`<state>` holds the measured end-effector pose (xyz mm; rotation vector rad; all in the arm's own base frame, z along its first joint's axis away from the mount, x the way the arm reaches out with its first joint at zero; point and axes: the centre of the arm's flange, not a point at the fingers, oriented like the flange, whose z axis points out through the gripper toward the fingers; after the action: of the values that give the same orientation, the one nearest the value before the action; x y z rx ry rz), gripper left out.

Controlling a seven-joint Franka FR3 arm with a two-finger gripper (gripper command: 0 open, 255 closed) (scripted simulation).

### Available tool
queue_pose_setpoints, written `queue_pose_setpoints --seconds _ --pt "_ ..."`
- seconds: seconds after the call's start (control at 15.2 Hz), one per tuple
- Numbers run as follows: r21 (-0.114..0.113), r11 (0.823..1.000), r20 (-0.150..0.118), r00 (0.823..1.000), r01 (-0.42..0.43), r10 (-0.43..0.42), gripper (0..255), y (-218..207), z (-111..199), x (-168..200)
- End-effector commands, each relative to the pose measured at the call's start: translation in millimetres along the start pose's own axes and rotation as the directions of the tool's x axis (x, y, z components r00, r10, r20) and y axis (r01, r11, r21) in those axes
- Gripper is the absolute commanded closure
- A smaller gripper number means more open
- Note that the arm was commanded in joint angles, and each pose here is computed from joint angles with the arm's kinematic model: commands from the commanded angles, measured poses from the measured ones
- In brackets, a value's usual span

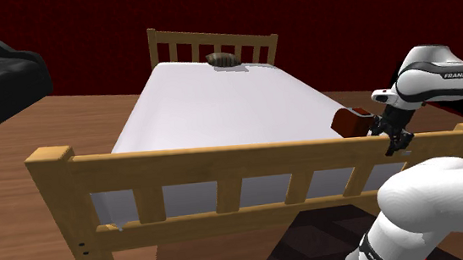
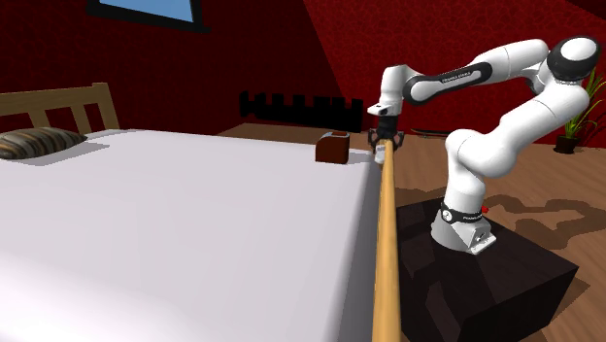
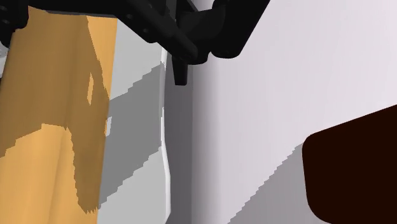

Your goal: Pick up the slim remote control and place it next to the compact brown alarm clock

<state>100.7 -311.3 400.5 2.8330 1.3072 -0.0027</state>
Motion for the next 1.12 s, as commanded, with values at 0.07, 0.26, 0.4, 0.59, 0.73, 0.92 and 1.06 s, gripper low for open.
queue_pose_setpoints --seconds 0.07,0.26,0.4,0.59,0.73,0.92,1.06 --pt "-0.001 1.0 0.0 1.0 0.0 0.0 255 0.1 15.8 0.0" --pt "-0.001 1.0 0.0 1.0 0.0 0.0 255 -0.2 31.7 0.2" --pt "-0.001 1.0 0.0 1.0 0.0 0.0 255 -0.4 42.2 0.3" --pt "-0.001 1.0 0.0 1.0 0.0 0.0 255 -0.6 57.1 0.4" --pt "-0.001 1.0 0.0 1.0 0.0 0.0 255 -0.7 57.1 0.4" --pt "-0.001 1.0 0.0 1.0 0.0 0.0 255 -0.6 57.1 0.4" --pt "-0.001 1.0 0.0 1.0 0.0 0.0 255 -0.6 57.1 0.4"
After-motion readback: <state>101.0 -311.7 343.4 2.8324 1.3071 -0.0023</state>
